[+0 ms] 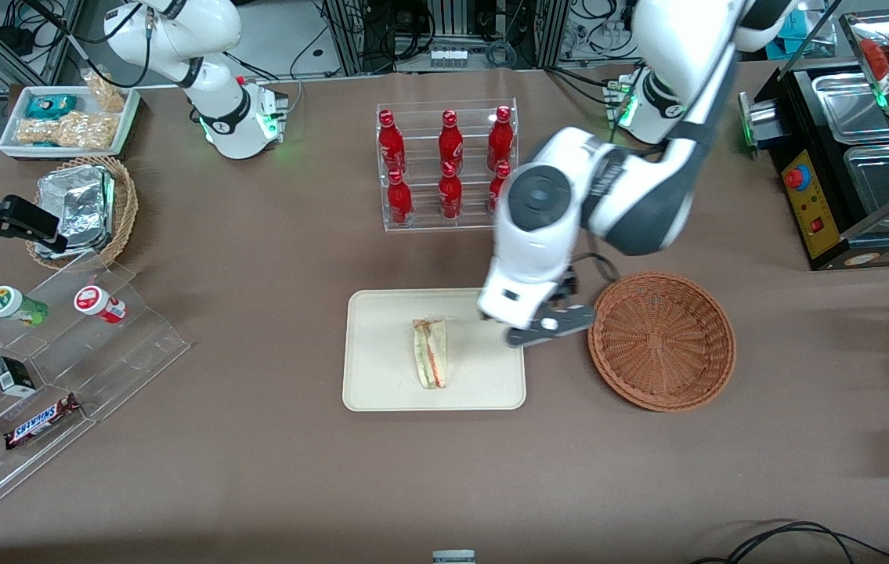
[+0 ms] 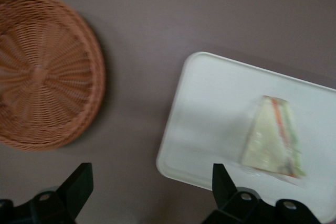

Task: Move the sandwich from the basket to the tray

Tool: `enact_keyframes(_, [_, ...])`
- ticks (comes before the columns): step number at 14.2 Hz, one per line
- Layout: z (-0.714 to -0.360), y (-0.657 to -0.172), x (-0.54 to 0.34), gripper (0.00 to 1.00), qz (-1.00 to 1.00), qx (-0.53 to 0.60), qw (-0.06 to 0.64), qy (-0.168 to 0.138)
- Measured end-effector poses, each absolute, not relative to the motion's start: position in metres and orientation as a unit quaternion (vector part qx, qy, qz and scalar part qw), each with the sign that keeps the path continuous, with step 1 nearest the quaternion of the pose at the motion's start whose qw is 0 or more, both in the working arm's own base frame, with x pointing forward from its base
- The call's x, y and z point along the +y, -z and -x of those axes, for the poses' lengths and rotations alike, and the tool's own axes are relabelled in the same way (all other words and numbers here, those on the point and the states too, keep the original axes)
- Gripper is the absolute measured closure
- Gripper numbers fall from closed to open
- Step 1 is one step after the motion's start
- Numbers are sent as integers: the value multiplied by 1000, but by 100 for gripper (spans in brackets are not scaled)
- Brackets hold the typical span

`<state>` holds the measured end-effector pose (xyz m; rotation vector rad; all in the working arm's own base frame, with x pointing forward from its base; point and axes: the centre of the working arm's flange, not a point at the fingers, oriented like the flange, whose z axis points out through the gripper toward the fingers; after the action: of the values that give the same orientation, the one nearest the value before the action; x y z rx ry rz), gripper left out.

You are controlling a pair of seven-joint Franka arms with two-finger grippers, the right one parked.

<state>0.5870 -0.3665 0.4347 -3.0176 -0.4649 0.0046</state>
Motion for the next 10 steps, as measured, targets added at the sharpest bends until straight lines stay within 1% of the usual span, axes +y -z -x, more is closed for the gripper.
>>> enact_keyframes(2, [-590, -441, -311, 0, 988, -146, 55, -13])
enact_keyframes(5, [-586, -465, -226, 0, 991, -106, 67, -35])
enact_keyframes(10, [-558, -513, -137, 0, 991, -56, 83, -95])
